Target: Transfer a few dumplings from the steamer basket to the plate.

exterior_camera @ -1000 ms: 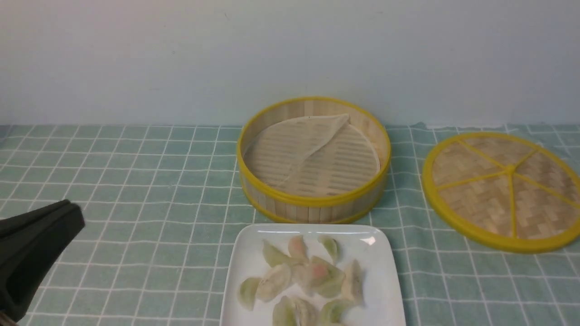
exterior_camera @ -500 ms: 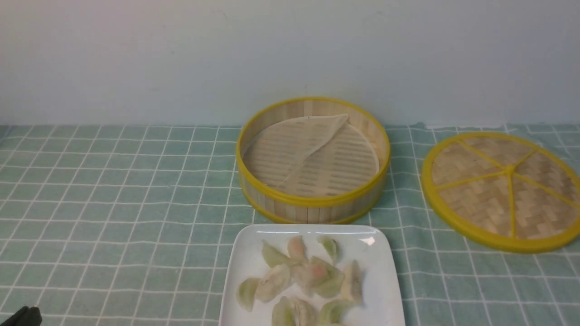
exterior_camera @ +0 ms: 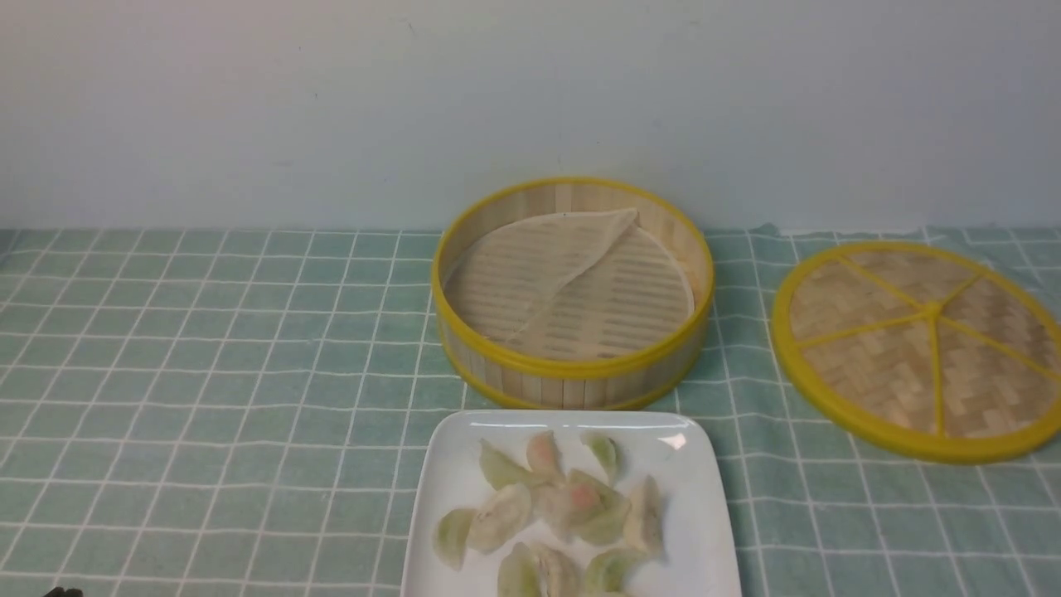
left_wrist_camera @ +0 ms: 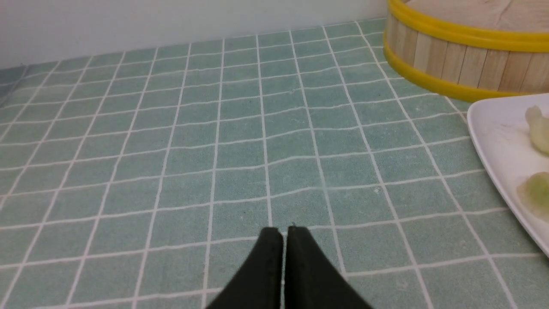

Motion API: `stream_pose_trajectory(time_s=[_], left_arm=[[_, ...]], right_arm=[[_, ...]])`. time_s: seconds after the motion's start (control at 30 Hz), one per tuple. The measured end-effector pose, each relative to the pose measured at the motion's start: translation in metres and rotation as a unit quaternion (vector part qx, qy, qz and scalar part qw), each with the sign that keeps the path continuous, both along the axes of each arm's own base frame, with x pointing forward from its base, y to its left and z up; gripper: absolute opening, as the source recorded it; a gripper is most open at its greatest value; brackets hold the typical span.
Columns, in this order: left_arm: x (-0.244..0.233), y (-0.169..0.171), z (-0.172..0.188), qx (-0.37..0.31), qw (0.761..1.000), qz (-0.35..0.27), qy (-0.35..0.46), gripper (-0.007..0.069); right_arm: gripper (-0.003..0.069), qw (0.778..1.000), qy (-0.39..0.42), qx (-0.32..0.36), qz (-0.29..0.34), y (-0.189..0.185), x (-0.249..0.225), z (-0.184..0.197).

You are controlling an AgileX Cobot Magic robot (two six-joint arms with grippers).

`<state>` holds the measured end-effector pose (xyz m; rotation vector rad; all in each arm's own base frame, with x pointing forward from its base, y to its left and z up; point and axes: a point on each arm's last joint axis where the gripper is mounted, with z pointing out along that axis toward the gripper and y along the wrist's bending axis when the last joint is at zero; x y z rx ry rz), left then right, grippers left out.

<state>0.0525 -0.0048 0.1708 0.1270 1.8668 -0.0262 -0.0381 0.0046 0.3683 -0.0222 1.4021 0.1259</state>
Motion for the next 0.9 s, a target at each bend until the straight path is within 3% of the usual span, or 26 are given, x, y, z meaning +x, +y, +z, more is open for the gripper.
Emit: stream_pose_trajectory(time_s=[0.63, 0.83, 0.9], left_arm=[[0.0, 0.0, 0.0, 0.0, 1.0, 0.0, 0.0, -0.0006], [0.0, 0.0, 0.0, 0.0, 1.0, 0.0, 0.0, -0.0006], [0.0, 0.0, 0.0, 0.0, 1.0, 0.0, 0.0, -0.0006]], right_arm=[[-0.0013, 1.0, -0.001, -0.021, -0.016, -0.002, 0.001, -0.001], [-0.0013, 0.996, 0.027, -0.067, -0.052, -0.007, 0.037, -0.04], [-0.0013, 0.994, 0.058, -0.08, -0.054, -0.007, 0.059, -0.075]])
